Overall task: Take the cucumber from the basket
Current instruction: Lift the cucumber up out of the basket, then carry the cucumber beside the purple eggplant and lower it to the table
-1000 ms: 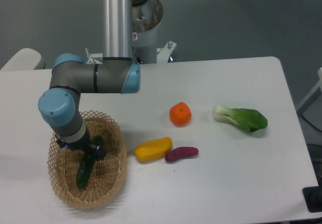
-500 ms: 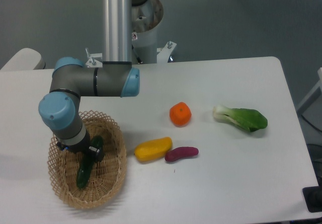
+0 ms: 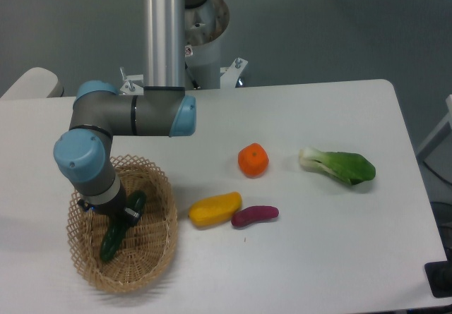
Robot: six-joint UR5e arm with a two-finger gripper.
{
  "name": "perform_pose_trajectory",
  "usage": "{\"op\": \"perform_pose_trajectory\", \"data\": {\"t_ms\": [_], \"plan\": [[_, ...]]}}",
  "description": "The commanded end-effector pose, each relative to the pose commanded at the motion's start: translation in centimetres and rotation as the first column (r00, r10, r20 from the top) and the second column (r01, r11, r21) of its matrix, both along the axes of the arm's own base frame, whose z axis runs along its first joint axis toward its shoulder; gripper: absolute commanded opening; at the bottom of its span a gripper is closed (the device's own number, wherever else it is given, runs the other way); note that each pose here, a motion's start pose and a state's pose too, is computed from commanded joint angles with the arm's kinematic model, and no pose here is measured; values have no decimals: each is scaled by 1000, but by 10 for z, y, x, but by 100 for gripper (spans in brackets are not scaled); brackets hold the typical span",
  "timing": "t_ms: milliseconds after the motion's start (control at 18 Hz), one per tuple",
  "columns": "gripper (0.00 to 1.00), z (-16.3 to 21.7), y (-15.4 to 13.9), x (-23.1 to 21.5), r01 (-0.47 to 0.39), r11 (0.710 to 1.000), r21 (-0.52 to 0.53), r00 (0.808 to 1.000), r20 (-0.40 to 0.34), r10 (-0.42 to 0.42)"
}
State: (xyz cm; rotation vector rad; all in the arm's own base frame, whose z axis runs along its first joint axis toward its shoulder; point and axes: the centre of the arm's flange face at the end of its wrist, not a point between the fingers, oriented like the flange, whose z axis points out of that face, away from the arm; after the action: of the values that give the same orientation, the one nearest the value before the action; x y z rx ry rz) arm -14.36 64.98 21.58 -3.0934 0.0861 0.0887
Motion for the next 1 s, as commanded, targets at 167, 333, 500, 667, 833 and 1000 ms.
{"op": "perform_pose_trajectory", "data": {"t_ms": [167,333,500,667,833,1000], "plan": [[30,17,5,-4,5,1000,26,1000,-12,-4],[29,45,10,-10,40,997,59,999,-33,-38],[29,84,4,-30,99,990,100,993,-72,-92],[29,118,-9,-58,168,980,110,982,-105,-157],[29,144,-26,-102,230,968,101,967,-132,-216],[29,158,-51,-152,300,951,69,946,-150,-287]]}}
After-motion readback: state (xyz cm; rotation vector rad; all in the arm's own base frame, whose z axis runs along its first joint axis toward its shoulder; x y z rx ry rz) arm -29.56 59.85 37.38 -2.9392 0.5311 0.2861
